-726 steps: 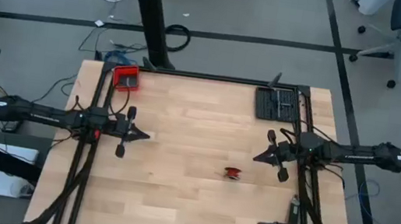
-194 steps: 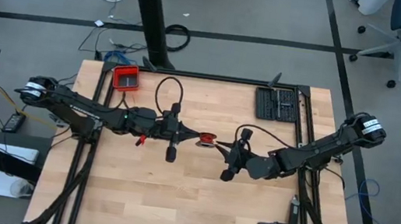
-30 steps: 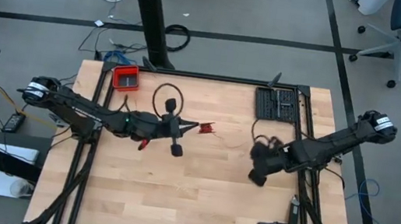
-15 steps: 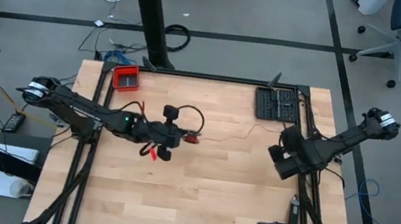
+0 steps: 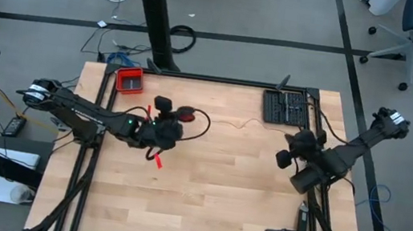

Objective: Coil cords
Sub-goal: Uncoil the red wire from the spool

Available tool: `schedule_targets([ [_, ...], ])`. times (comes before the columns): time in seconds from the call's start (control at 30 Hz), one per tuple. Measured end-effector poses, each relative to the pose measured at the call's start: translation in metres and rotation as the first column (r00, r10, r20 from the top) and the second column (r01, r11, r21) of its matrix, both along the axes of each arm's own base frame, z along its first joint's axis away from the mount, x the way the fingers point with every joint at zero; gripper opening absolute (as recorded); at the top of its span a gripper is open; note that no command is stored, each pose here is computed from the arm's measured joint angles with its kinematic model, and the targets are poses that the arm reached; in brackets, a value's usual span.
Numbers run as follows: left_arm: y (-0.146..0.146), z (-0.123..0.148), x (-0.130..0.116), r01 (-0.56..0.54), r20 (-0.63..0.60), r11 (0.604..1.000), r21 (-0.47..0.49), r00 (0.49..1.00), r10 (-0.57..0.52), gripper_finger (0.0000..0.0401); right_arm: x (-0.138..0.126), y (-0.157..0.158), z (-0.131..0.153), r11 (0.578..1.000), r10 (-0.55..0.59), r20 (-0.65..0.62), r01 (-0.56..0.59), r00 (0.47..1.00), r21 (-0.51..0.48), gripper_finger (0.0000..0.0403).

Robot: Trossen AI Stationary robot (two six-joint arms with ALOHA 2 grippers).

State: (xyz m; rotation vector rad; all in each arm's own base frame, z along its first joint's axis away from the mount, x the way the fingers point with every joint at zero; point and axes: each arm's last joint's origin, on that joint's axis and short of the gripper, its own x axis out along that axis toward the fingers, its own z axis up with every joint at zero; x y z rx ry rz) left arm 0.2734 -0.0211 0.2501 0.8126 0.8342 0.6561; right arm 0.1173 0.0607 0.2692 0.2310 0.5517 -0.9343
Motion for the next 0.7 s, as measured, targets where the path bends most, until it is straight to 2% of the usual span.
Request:
schedule_targets([
  [0.17,0.001,0.002,-0.001,-0.061,0.012,0.996,0.059,0.998,0.061,0.0,0.006,0.014,0.02,0.992,0.105,0.116,-0.096,0.988,-0.083,0.0],
  [0.33,0.001,0.002,-0.001,-0.062,0.009,0.996,0.064,0.998,0.061,0.0,0.009,0.03,0.046,0.97,0.226,0.201,-0.202,0.953,-0.134,0.0],
  [0.53,0.0,-0.001,0.0,0.015,-0.007,1.0,-0.013,1.0,-0.015,0.0,0.005,0.047,0.072,0.93,0.353,0.272,-0.305,0.895,-0.205,0.0],
  [0.63,-0.002,-0.003,0.001,0.077,-0.003,0.992,-0.103,0.997,-0.078,0.0,0.003,0.055,0.079,0.91,0.399,0.283,-0.341,0.872,-0.234,0.0],
  [0.7,-0.005,-0.005,0.002,0.153,-0.005,0.969,-0.195,0.988,-0.157,0.0,0.002,0.058,0.08,0.899,0.423,0.276,-0.362,0.863,-0.245,0.0],
])
